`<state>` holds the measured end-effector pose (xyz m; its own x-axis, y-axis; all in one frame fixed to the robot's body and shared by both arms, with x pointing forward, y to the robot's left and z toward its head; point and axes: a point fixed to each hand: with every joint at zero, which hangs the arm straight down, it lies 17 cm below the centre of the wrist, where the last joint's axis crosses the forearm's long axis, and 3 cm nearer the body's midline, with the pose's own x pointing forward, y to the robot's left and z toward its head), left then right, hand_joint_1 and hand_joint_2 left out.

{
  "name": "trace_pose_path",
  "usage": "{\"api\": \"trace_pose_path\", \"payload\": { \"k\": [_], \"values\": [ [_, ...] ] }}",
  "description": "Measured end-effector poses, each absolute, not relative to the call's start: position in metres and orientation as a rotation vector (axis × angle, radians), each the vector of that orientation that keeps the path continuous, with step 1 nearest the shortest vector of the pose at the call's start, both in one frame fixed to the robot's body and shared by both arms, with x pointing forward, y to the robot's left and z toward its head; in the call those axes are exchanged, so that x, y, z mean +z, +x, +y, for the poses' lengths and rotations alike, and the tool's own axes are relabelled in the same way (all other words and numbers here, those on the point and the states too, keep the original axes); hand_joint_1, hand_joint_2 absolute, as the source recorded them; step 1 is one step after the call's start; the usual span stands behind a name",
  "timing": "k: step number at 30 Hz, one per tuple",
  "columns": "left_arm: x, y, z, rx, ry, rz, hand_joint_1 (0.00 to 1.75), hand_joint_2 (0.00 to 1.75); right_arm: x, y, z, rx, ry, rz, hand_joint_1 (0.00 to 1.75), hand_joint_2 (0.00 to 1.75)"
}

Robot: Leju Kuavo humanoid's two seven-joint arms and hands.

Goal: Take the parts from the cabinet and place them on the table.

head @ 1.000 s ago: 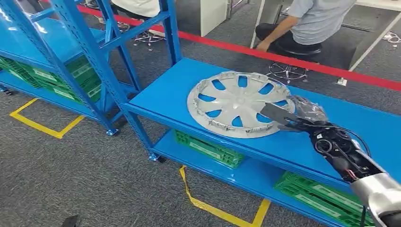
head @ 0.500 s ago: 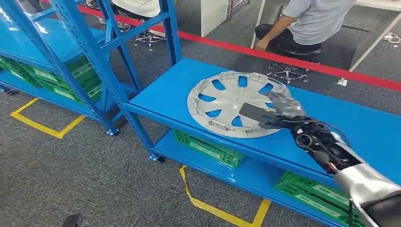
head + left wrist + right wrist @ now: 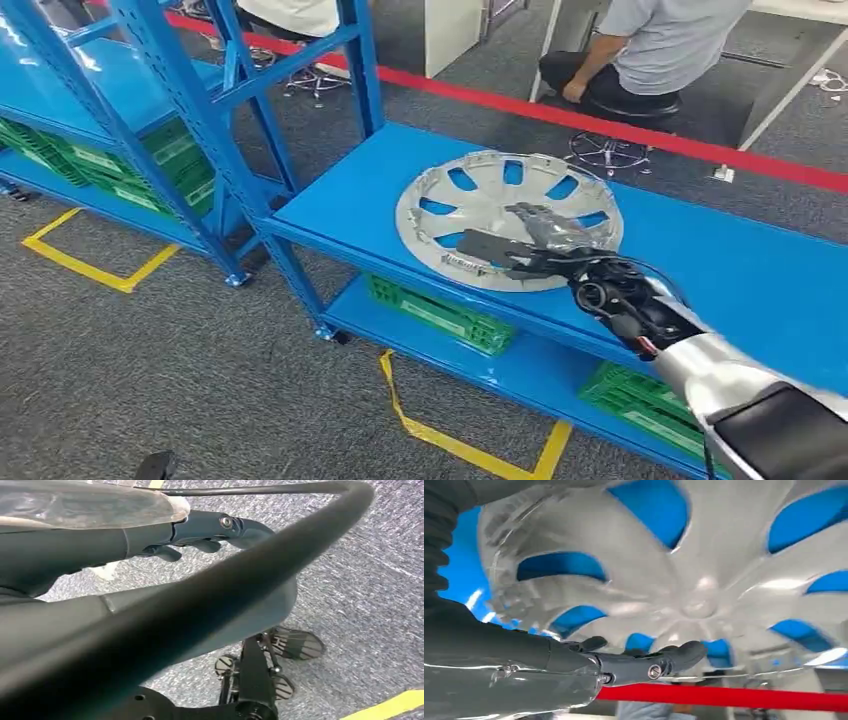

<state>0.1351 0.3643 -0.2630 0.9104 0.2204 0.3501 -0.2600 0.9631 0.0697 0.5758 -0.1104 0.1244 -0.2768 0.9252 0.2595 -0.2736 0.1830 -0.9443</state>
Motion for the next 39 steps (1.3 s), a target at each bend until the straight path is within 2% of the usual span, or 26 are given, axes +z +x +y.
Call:
{"api": "trace_pose_path", "payload": {
  "k": [7,11,39],
  "values": [
    [-0.263,0.135,0.364,0.262,0.121,-0.345,0.0,0.0,0.117,0.549,-0.034,1.512,-0.6,-1.387,0.0,1.75],
    [-0.264,0.134,0.366,0.272,0.126,-0.34,0.0,0.0,0.109,0.538,-0.012,1.552,-0.558,-1.382,0.0,1.75],
    [-0.264,0.132,0.366,0.28,0.127,-0.331,0.0,0.0,0.078,0.528,-0.015,1.606,-0.556,-1.293,0.0,1.75]
  ]
}}
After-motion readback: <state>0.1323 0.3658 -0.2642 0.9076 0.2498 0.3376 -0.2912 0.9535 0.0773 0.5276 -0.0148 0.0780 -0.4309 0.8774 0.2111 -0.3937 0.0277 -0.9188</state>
